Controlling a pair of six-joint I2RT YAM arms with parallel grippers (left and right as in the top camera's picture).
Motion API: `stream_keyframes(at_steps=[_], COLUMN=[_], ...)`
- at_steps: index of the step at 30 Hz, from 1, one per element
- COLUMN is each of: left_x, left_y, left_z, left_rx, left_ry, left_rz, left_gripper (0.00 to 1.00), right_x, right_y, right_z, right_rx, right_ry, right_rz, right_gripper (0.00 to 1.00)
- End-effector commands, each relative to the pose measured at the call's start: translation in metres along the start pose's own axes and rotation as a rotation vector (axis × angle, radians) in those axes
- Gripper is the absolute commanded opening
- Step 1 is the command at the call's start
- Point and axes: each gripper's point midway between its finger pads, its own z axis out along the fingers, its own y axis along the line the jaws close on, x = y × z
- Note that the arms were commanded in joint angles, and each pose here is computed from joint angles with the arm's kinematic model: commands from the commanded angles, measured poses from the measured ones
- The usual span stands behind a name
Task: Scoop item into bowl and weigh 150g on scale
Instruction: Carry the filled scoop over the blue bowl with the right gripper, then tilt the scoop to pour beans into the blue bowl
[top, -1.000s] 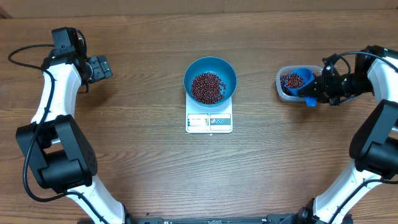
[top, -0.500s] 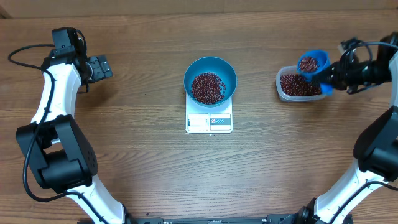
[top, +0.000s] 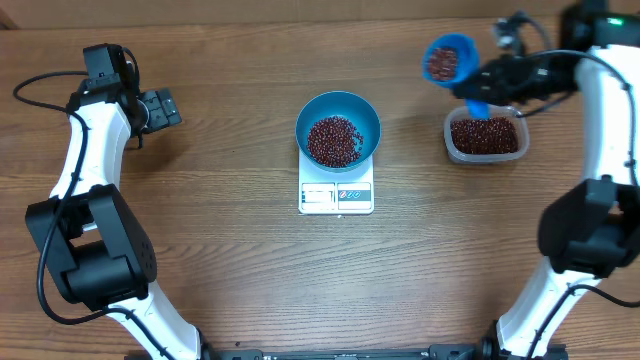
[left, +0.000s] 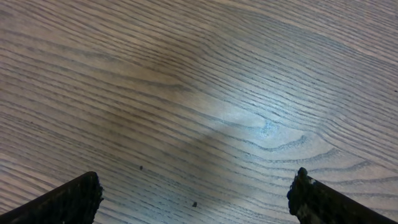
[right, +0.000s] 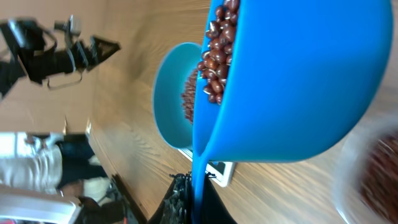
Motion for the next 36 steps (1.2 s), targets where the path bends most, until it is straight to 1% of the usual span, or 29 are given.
stream_keyframes(at_steps=[1,3,5,7,12,15,26,36], left_x=[-0.005,-0.005,-0.005,-0.005,-0.005,-0.005,-0.005,-0.005], left_y=[0.000,0.000,0.000,0.000,0.000,0.000,0.000,0.000], left_z=[-0.002,-0.002,-0.002,-0.002,-0.002,-0.002,-0.002,-0.002], left_rx=[-0.009,-0.009,-0.009,-0.009,-0.009,-0.009,-0.009,-0.009], left_ry=[-0.015,-0.015,-0.015,-0.015,-0.015,-0.014,-0.015,-0.015], left_rz=[0.006,0.006,0.006,0.006,0.006,0.006,0.006,0.006], left_gripper=[1.00,1.00,1.00,1.00,1.00,1.00,1.00,1.00], right_x=[-0.009,-0.009,-0.007,-0.003,0.006,0.008,0.010,0.016], right_y=[0.040,0.051,0.057,0.061,0.048,0.047,0.048,0.068], right_z=[0.033,0.057,0.086,0.104,0.126,0.130,0.133,0.141], right_rx=[-0.043,-0.007,0.095,0.175,0.489,0.578,0.741,0.757], right_ry=[0.028,0.062,0.111,0.147,0.236,0.259,0.291,0.304], right_rz=[-0.099,-0.153,-0.211,-0.277,-0.419,-0.470,-0.558,-0.647], right_gripper=[0.04,0.04,0.04,0.04,0.04,0.04,0.04,0.04])
